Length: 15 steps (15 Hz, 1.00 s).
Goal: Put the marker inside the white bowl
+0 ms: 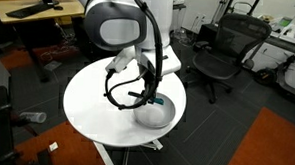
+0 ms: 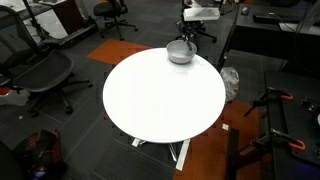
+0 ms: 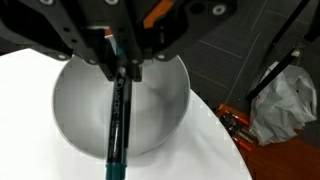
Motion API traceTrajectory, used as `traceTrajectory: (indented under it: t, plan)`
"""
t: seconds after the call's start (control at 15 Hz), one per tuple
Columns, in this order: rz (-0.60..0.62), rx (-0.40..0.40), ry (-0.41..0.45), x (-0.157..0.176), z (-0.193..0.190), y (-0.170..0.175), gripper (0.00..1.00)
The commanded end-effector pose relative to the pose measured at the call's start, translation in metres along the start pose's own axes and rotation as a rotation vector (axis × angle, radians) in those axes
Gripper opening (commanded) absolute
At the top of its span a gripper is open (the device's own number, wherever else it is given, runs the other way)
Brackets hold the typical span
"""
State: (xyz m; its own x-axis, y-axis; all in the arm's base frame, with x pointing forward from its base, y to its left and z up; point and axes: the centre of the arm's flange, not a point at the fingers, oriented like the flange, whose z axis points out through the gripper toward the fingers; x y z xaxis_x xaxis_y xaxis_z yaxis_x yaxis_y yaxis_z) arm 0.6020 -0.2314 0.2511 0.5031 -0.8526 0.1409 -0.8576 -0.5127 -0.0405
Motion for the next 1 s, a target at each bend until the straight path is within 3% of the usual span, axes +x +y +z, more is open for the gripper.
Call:
traceTrajectory:
  t: [0.0,0.73,0.8,0.93]
  plan:
    - [0.025,0.028,0.019,0.012,0.007,-0.004,0.05]
    - [0.059,0.039,0.016,0.038,0.03,-0.019,0.05]
    - [0.067,0.04,0.013,0.04,0.031,-0.02,0.44]
    - [0.065,0.047,0.014,0.042,0.032,-0.022,0.51]
